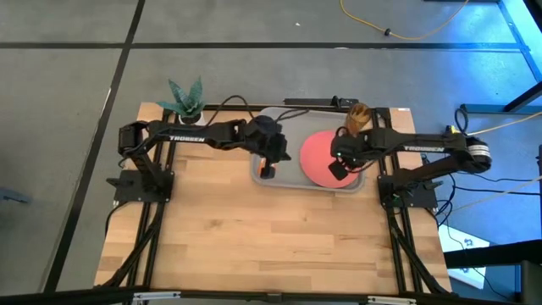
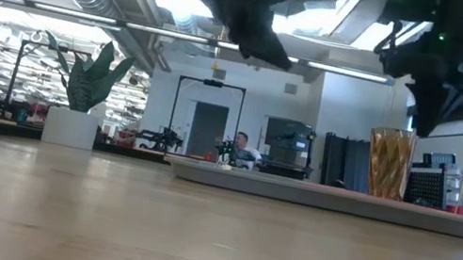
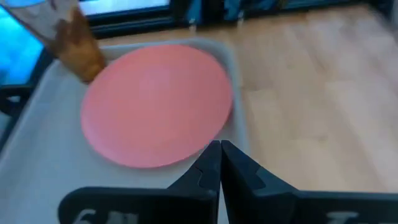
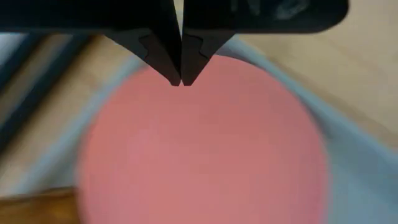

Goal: Pick and place plate/cup/fork/spoon on tray
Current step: Adjust the orange glass on the gray serving tray

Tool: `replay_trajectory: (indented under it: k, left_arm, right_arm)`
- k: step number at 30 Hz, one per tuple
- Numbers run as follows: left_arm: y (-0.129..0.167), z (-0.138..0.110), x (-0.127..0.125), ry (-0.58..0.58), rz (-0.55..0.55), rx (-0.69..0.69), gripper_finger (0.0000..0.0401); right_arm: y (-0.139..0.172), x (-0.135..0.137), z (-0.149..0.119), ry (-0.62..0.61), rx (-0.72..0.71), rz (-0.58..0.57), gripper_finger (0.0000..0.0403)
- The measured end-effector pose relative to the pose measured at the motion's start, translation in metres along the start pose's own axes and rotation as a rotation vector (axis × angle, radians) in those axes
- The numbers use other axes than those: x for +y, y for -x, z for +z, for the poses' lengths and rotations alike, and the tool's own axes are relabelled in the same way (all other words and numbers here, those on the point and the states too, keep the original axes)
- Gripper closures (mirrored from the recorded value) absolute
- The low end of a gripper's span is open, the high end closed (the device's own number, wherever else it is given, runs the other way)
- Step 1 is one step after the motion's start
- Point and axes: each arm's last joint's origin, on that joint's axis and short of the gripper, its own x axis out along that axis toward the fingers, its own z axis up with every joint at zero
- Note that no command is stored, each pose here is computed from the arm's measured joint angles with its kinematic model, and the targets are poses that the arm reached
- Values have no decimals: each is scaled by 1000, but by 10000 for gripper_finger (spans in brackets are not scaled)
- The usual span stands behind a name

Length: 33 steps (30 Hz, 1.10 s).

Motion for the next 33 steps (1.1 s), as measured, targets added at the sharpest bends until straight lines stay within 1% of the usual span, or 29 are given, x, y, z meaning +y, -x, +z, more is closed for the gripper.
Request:
replay_trajectory:
  k: [2, 4, 7, 9, 12, 16, 18, 24, 27, 33]
  left_arm:
    - [-1, -2, -1, -19, 36, 19, 401]
    - [-2, 1, -3, -31, 63, 10, 401]
    - [-2, 1, -6, -36, 64, 17, 399]
    - [-2, 1, -6, -10, 65, 14, 397]
    - [-2, 0, -5, 40, 67, 18, 398]
    - [-3, 1, -9, 44, 47, 19, 400]
    - [-4, 2, -13, 53, 36, 19, 399]
    - [-6, 4, -28, 42, 3, 21, 400]
    - [-7, 6, -37, 56, -16, 20, 400]
    - [-9, 8, -54, 33, -53, 25, 401]
  right_arm:
    - [-6, 1, -6, -15, -34, 72, 399]
    - [-10, 1, -10, -26, -68, 110, 398]
    - [-22, 2, -13, -24, -82, 123, 398]
    - [-29, 0, -12, -48, -84, 119, 398]
    - [-38, -7, -9, -127, -119, 62, 398]
    - [-45, -21, -2, -231, -173, -50, 398]
    - [-46, -29, 3, -269, -184, -84, 398]
    - [-57, -50, 18, -345, -150, -152, 398]
    - [-64, -58, 23, -366, -117, -189, 398]
    - [-79, -74, 32, -425, -50, -247, 398]
